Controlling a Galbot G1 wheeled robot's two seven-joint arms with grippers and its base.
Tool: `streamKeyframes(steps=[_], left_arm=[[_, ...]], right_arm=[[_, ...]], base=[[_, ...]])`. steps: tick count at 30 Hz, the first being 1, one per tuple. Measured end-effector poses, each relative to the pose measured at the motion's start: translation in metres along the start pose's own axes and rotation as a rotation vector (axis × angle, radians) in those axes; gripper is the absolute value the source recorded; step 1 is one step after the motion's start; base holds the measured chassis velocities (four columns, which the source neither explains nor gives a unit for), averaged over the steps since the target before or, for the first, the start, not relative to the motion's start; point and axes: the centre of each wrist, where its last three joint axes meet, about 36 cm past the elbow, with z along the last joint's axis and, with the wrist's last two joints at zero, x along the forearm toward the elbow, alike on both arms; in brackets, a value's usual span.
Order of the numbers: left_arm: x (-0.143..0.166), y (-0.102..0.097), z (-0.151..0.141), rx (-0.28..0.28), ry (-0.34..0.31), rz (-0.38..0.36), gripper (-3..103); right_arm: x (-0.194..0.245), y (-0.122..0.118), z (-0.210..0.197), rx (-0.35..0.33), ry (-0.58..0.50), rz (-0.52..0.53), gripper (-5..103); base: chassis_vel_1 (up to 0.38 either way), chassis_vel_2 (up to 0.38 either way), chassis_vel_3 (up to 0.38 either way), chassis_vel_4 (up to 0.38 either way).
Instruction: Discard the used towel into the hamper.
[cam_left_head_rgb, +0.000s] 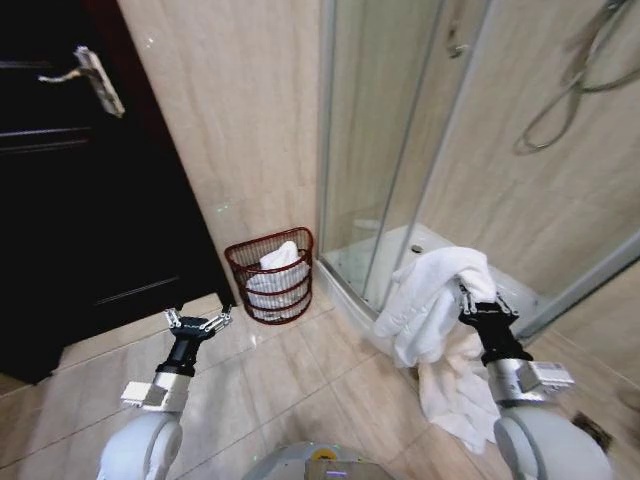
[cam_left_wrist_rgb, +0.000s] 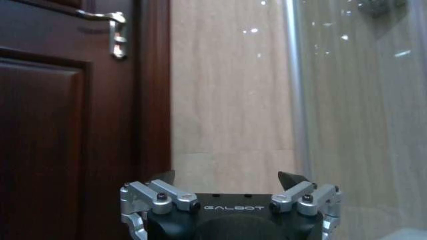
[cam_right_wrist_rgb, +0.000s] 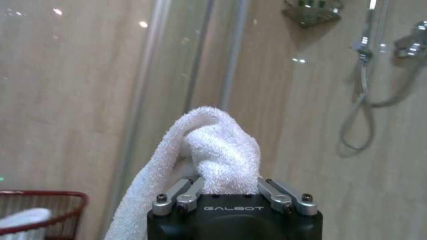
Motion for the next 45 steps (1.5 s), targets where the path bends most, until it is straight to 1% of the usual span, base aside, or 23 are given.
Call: streamKeyframes(steps=[8,12,27,37,45], left_arm=[[0.002,0.001,0.001,-0.003,0.000,-0.001,100],[0.002,0.001,0.002,-0.003,0.000,0.000,100],[0.004,0.000,0.003,-0.009,0.003,0.000,100],[0.003,-0.002,0.003,-0.015,-0.011,-0.006,100],[0.003,-0.005,0.001,-0.021,-0.023,-0.009,100]], right_arm=[[-0.001,0.002,0.000,-0.015,-0.011,-0.016,19],[0.001,0.005,0.000,-0.049,-0.010,-0.029,19],[0.001,0.005,0.000,-0.052,-0.019,-0.026,19],[-0.004,-0.009,-0.003,-0.059,-0.050,0.016,19],[-0.007,-0.016,-0.005,-0.072,-0.056,0.049,19]], base=[[0.196,0.172,-0.052,-0.073],[0.085,0.067,0.103,0.103],[0.110,0.111,0.132,0.132],[0.112,0.109,0.098,0.099],[0.003,0.005,0.008,0.003]])
